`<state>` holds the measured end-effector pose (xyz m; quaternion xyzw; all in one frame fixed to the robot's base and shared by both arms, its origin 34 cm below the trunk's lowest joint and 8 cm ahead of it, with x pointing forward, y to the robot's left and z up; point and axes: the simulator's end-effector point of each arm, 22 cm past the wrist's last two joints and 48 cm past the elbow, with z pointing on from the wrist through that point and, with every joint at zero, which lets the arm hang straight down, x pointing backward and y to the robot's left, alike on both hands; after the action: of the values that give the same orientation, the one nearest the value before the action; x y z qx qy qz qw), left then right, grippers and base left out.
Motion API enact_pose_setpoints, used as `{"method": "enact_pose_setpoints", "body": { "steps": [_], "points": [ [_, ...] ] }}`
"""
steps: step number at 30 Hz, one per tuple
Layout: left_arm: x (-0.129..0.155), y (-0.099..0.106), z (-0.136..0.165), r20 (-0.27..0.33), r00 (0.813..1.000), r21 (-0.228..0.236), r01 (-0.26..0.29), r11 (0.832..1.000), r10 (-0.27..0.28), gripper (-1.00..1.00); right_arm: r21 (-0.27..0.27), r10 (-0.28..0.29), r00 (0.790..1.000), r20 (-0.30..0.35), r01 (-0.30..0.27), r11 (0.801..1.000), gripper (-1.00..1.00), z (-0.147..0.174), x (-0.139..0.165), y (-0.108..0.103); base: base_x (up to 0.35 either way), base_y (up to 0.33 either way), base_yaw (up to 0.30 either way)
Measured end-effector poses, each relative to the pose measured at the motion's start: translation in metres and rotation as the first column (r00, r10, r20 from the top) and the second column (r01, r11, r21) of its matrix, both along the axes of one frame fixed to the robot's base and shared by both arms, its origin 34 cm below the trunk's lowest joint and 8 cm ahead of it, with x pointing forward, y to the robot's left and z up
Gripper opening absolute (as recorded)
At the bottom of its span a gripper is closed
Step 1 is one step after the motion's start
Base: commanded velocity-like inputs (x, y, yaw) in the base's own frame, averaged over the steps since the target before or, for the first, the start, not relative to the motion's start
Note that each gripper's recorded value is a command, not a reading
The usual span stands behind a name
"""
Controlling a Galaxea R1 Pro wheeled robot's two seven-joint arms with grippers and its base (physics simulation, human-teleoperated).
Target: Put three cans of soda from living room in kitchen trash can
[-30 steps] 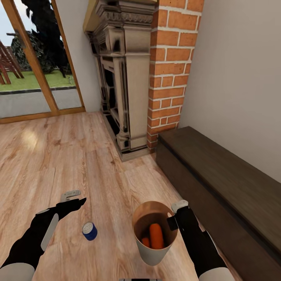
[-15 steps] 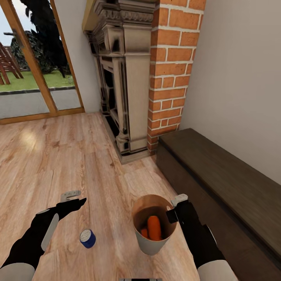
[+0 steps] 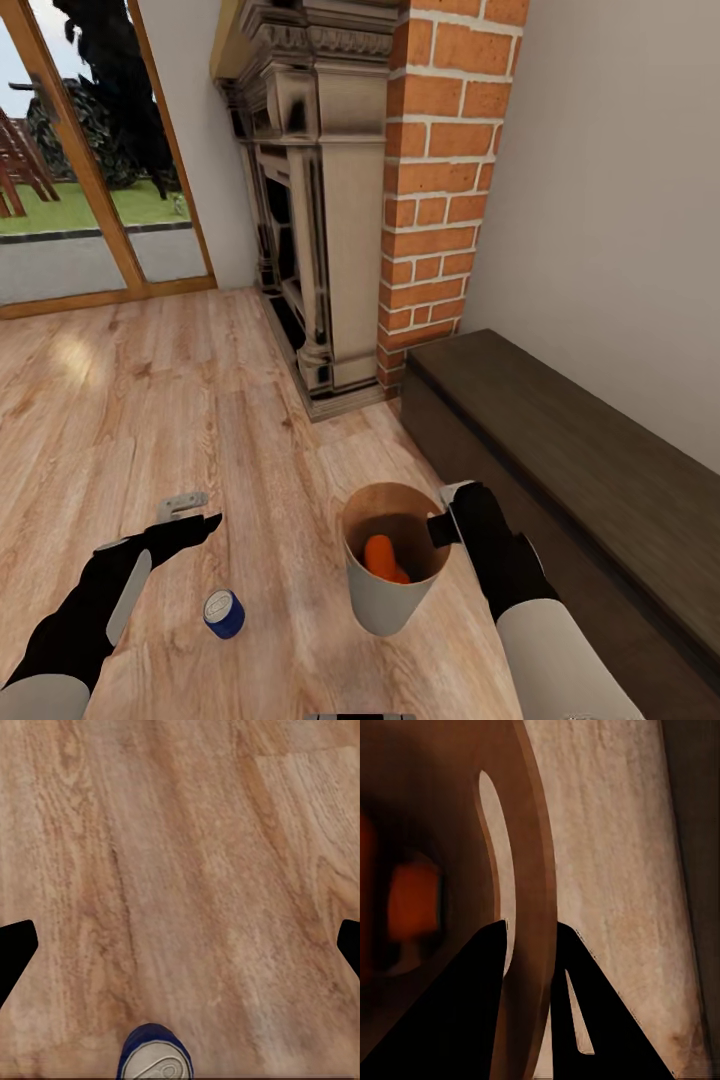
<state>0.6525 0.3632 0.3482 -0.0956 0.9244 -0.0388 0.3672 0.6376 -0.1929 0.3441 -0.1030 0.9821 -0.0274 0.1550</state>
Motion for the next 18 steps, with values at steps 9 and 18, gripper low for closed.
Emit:
{"method": "enact_pose_setpoints", "body": {
  "steps": [9,18],
  "points": [
    [-0.003,-0.001,-0.004,-0.001,1.0,-0.011,0.0,1.0,0.0,1.0,0.007,-0.005,1.0,-0.011,0.005,1.0,-1.0,-0.003,-0.002,0.0,0.0,0.0,0.0],
    [-0.009,-0.002,-0.021,-0.03,1.0,-0.015,0.001,1.0,-0.001,1.0,0.001,-0.001,0.999,-0.036,0.001,1.0,-1.0,-0.017,-0.006,0.0,0.0,0.0,0.0]
  ]
}}
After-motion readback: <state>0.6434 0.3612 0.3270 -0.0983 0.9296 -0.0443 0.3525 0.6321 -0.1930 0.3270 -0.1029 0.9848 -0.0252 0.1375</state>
